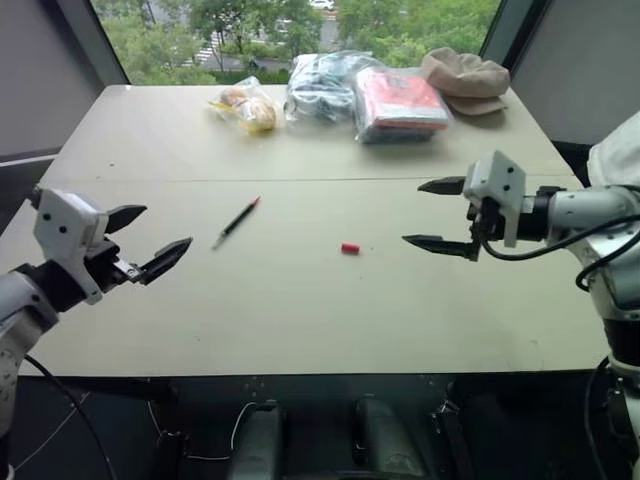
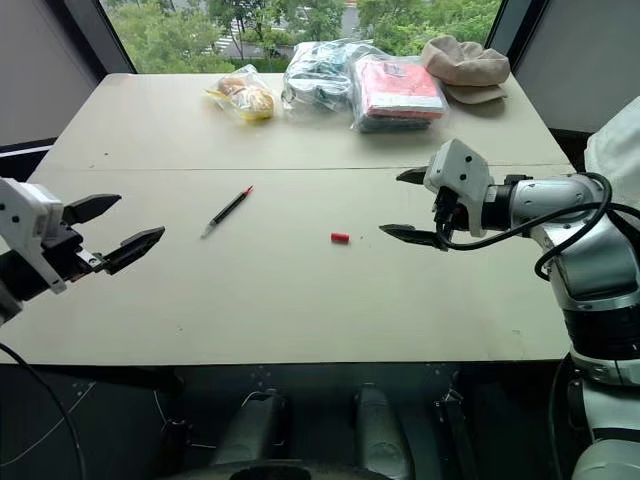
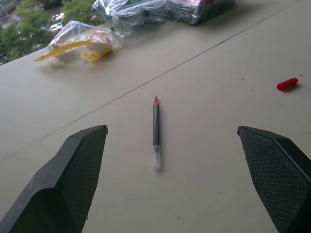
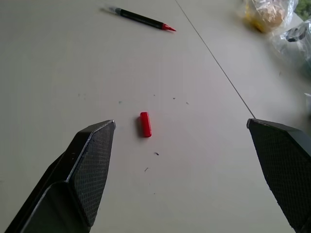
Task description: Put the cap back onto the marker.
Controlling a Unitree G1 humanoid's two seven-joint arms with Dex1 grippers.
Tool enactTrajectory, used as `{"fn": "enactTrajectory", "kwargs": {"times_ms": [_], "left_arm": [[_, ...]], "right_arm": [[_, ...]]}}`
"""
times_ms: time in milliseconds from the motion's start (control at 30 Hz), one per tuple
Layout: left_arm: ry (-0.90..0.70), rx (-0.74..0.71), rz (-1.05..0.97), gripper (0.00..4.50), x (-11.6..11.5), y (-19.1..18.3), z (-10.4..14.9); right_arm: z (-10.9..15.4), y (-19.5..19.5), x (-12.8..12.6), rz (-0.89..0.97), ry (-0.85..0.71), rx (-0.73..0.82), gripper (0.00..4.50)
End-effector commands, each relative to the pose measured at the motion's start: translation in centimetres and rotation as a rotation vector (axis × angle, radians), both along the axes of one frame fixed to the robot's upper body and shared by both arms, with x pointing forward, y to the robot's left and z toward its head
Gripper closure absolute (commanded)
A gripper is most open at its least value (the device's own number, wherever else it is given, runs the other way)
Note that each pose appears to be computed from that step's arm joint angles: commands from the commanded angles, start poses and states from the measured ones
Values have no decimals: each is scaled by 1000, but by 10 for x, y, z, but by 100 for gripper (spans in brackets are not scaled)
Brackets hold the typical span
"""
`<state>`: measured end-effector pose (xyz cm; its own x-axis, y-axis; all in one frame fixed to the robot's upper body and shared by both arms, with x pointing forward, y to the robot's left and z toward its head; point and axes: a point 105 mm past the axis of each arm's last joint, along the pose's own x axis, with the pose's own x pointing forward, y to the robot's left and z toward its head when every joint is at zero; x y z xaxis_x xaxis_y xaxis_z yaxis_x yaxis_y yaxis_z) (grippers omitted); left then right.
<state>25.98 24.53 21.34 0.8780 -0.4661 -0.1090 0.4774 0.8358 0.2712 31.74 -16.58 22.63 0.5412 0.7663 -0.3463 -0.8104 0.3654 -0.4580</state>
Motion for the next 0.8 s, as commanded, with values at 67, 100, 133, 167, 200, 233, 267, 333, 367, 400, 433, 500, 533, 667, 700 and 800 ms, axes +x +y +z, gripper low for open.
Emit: {"fn": "enactTrajectory", "kwargs": {"times_ms": [67, 100, 133, 167, 200, 233, 267, 333, 367, 400, 433, 500, 533, 667, 700, 800], "left_arm": [[-53, 20, 14, 0, -5, -1, 11], [-57, 10, 18, 0, -5, -1, 11], [-60, 3, 20, 0, -5, -1, 12], [-61, 1, 20, 0, -5, -1, 12], [-59, 5, 22, 0, -5, -1, 11], [-57, 9, 23, 0, -5, -1, 10], [-54, 14, 24, 0, -6, -1, 9], [-52, 17, 24, 0, -6, -1, 8], [-51, 18, 25, 0, -6, -2, 8], [-50, 19, 25, 0, -6, -2, 7], [-46, 23, 23, 0, -6, -3, 6], [-43, 26, 21, 0, -7, -4, 5], [-42, 26, 20, 0, -7, -4, 5], [-42, 26, 21, 0, -6, -4, 5], [-42, 26, 21, 0, -6, -4, 5], [-44, 26, 21, 0, -5, -6, 4]], "right_arm": [[14, 5, 0, 27, -45, -1, 2], [14, 6, 1, 29, -45, -2, 2], [14, 6, 1, 29, -45, -3, 2], [14, 6, 1, 30, -44, -4, 2], [14, 6, 1, 32, -45, -4, 2], [15, 7, 2, 34, -45, -2, 2], [15, 7, 2, 35, -45, -2, 2], [15, 7, 2, 36, -46, -5, 2], [14, 7, 2, 37, -45, -7, 2], [14, 7, 2, 39, -44, -7, 2], [14, 8, 2, 40, -43, -6, 2], [13, 9, 2, 42, -42, -5, 2], [13, 9, 2, 43, -42, -6, 2], [13, 8, 1, 44, -42, -5, 2], [13, 8, 1, 43, -41, -6, 2], [12, 7, 1, 38, -39, -5, 2]]}}
